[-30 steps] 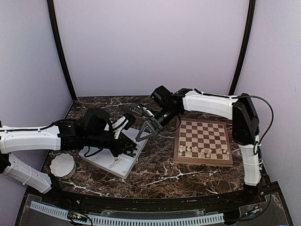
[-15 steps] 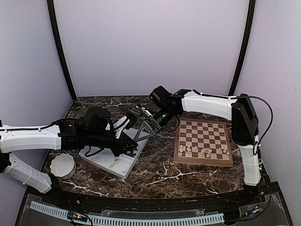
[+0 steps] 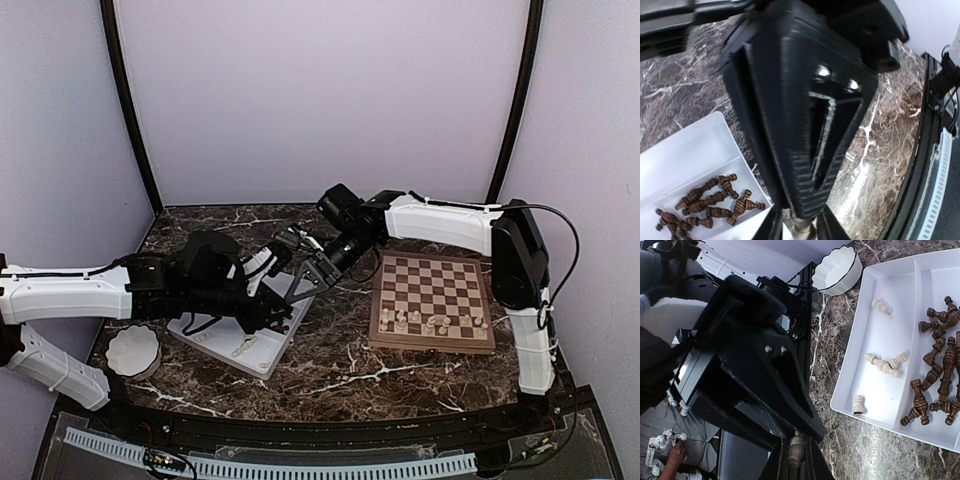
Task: Set up the chess pieces on the board
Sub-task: Pass from the left arm to the right
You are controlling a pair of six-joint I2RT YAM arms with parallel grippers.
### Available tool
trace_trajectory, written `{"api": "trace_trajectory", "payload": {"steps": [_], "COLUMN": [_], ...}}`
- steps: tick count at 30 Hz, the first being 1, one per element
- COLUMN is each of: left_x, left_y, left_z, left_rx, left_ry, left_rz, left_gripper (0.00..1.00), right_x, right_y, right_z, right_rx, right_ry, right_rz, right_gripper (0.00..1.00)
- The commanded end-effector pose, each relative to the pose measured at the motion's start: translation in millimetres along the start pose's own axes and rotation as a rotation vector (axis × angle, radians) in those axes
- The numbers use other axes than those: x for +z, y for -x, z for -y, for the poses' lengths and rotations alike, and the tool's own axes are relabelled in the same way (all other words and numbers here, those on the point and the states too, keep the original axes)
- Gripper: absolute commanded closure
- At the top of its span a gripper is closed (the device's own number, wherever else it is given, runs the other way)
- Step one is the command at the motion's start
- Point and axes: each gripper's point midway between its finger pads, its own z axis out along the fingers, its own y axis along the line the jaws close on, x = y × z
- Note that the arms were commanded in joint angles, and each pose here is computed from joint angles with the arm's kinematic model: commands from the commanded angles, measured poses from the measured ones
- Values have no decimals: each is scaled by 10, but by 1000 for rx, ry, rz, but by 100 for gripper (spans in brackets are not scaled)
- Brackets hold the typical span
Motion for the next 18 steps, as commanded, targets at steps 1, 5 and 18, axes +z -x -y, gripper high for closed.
{"api": "trace_trajectory", "payload": {"steps": [1, 5, 18], "left_x": [-65, -169, -387], "left_y": [170, 143, 100], "left_z": [-77, -135, -530], "left_rx": [9, 19, 43], "left_ry": [56, 92, 325], "left_rz": [61, 67, 80], "left_gripper": [68, 59, 49], "right_x": [-9, -199, -1163], "right_y": [-2, -2, -453], "right_z": [-17, 99, 394], "right_rx": [-37, -60, -93], "right_ry": [-41, -131, -531], "right_rz": [-18, -11, -23], "right_gripper": [98, 98, 98]}}
